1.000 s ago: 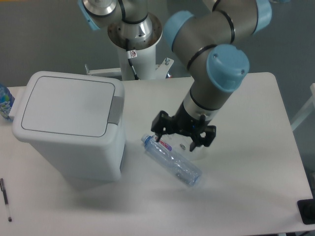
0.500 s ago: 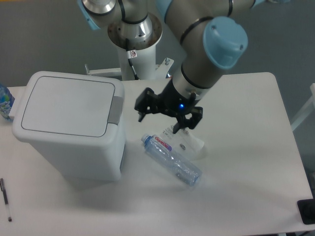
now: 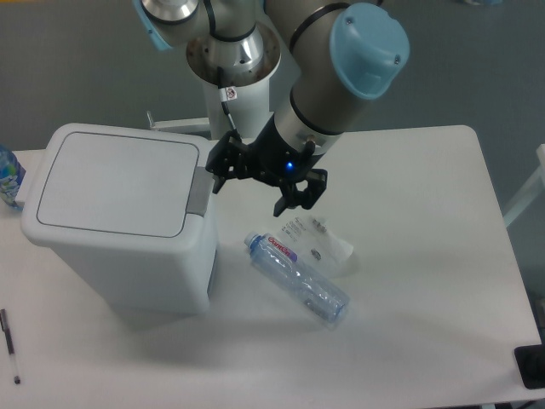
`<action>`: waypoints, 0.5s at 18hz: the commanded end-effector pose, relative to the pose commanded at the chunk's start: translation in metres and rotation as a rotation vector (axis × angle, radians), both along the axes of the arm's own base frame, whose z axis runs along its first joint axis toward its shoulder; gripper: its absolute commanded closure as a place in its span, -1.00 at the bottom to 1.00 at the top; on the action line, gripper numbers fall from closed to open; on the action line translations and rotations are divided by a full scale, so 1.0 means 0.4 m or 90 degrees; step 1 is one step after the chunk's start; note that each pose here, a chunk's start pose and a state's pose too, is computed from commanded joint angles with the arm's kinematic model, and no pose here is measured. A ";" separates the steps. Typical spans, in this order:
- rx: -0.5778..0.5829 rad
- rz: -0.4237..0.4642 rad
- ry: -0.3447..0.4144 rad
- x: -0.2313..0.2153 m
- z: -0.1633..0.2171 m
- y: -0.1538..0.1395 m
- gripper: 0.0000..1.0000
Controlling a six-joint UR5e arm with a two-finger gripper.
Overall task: Open the trash can
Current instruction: 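Lower the gripper onto the grey tab and press it down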
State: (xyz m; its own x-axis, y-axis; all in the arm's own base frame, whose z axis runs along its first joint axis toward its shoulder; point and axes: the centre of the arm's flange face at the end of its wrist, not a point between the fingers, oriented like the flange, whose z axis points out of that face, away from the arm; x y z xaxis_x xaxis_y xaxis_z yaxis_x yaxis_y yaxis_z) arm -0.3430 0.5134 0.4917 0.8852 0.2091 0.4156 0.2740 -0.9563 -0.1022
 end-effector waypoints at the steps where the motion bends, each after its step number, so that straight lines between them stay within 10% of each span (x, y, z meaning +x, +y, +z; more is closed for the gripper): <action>1: -0.004 0.002 -0.001 0.003 -0.004 0.003 -1.00; 9: -0.008 0.004 -0.006 -0.001 -0.018 0.006 -1.00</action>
State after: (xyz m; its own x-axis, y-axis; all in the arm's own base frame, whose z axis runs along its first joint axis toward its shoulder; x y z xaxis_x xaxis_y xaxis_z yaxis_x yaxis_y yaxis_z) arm -0.3433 0.5159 0.4844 0.8798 0.2199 0.4213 0.2810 -0.9557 -0.0880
